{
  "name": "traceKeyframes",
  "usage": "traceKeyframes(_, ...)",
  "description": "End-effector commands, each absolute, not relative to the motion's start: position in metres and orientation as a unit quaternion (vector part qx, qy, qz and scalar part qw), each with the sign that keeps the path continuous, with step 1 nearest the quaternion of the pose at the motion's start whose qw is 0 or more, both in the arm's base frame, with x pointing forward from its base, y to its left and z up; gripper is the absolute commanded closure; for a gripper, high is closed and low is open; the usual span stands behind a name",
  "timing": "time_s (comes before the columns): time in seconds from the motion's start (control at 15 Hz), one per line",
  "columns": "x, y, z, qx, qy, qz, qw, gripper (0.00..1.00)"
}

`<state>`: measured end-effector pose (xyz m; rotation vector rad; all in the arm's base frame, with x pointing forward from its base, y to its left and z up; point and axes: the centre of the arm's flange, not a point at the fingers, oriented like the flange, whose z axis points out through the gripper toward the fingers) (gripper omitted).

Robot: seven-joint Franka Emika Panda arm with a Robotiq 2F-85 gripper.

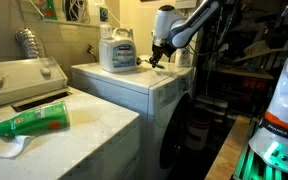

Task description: Use the brush to scrub the top of the washing machine.

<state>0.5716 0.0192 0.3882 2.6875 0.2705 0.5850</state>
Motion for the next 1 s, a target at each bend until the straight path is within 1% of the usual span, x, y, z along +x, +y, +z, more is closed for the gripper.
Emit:
traceKeyframes(0.0,0.540,0.010,0.431,0.959,0.090,0.208,0.167,0.93)
traceKeyframes(0.13,0.529,-0.002,0.446,0.967,0.087,0.202,0.130,0.93)
traceKeyframes(0.27,0.517,-0.016,0.453,0.976,0.094,0.182,0.075,0.93)
traceKeyframes(0.53,0.486,-0.036,0.446,0.987,0.118,0.108,0.012,0.93)
traceKeyframes(0.93,0.456,-0.062,0.469,0.987,0.158,0.001,-0.012,0.93)
